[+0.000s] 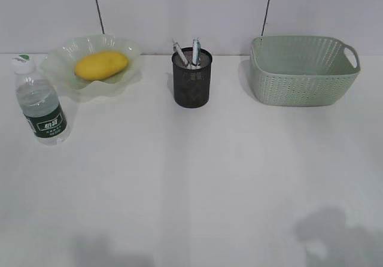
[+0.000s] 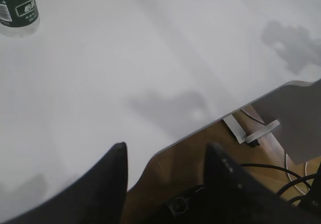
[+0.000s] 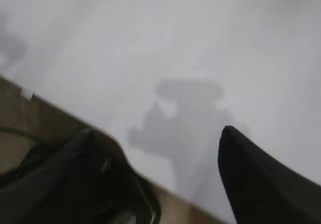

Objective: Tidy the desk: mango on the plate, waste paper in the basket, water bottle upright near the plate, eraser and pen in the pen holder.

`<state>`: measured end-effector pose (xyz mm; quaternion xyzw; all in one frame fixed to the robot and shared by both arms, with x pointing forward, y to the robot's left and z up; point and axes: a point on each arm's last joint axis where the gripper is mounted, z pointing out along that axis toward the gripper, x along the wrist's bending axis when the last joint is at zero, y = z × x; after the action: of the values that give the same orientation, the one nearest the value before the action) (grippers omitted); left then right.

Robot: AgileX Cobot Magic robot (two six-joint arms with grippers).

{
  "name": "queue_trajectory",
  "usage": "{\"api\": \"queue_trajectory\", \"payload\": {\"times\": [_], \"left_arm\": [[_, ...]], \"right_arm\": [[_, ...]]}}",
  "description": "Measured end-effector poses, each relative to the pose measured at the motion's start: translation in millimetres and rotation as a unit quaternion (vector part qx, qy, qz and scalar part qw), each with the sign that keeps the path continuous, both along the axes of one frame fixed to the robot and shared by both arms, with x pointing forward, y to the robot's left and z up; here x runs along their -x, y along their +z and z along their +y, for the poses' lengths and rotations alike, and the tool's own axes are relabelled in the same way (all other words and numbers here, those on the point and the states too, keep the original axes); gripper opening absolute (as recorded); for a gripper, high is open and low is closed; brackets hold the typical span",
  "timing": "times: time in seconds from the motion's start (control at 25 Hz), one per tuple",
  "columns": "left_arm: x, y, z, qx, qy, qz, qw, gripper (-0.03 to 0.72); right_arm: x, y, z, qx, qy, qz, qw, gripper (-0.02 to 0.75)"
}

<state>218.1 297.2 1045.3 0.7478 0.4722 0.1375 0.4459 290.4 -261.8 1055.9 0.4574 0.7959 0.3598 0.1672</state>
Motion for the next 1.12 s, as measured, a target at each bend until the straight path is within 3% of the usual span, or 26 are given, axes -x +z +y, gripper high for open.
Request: {"api": "queue_trajectory", "payload": {"times": [0.16,0.56,0.92,1.12], "left_arm": [[0.0,0.0,0.0,0.0,0.0,0.0,1.0,0.376],[0.4,0.9,0.1,0.001,0.0,-0.001,1.0,0.348],[-5.7,18.4,9.6,-0.007,0.042,-0.086,0.995,0.312],[-7.7,16.3,14.9,-0.038,0.06,-0.09,0.993,0.311]], "right_arm": [[6.9,-7.5,-4.1,0.034,0.004,0.05,0.998,0.584],[6.4,-10.8,-3.2,0.041,0.016,0.045,0.998,0.584],[6.3,-10.7,-3.2,0.041,0.017,0.044,0.998,0.584],[6.2,-10.7,-3.2,0.041,0.017,0.044,0.998,0.584]]}}
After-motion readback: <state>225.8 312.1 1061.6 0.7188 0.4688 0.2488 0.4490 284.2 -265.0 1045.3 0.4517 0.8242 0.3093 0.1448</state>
